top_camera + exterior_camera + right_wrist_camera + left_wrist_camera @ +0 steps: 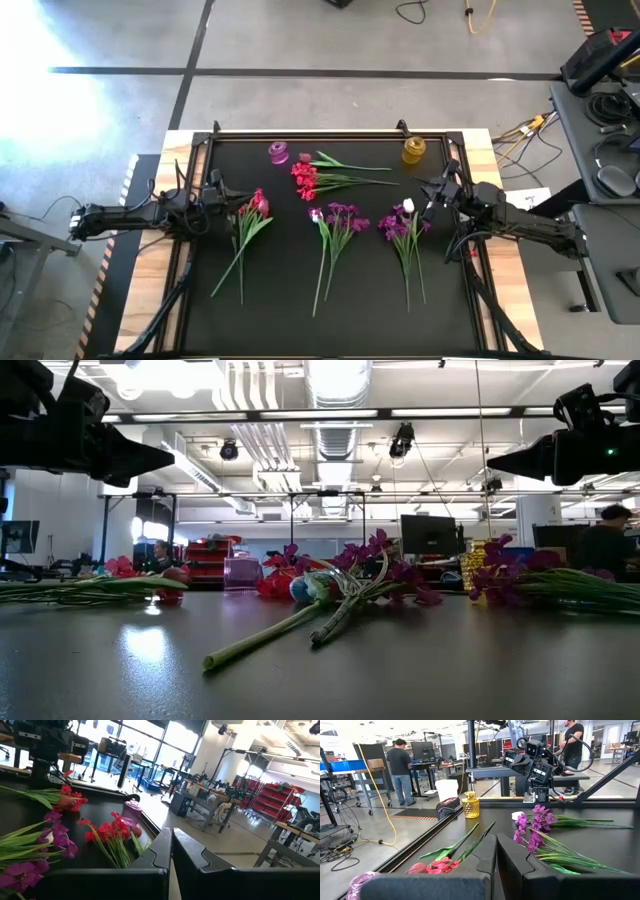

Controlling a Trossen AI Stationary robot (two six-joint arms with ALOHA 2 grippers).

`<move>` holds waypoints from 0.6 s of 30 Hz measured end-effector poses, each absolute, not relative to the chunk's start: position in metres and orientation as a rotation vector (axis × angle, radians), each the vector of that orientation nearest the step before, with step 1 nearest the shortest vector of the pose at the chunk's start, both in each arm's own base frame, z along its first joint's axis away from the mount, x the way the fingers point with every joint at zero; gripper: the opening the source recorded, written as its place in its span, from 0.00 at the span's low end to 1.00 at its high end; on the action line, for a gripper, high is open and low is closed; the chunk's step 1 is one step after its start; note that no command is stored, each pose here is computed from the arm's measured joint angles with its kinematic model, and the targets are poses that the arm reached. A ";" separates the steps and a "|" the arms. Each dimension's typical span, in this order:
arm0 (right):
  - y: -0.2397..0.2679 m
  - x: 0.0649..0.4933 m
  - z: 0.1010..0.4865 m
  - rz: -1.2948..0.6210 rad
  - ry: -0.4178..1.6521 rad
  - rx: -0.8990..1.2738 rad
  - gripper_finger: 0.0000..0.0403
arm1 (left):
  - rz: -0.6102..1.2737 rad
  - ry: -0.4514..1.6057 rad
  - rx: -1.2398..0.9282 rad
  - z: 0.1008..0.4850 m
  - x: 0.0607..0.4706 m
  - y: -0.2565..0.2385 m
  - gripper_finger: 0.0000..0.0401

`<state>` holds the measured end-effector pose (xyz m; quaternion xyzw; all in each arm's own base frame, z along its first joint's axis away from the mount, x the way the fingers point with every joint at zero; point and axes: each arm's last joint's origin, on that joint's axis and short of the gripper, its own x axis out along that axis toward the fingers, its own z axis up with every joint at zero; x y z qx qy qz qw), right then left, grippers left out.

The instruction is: Sort flowers into vase by color

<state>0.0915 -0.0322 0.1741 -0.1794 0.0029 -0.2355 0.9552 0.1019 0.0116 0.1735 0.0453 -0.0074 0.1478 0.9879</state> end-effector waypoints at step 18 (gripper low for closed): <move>-0.032 0.091 0.174 -0.478 0.006 -0.364 0.02 | 0.300 -0.193 0.038 0.190 0.100 0.012 0.00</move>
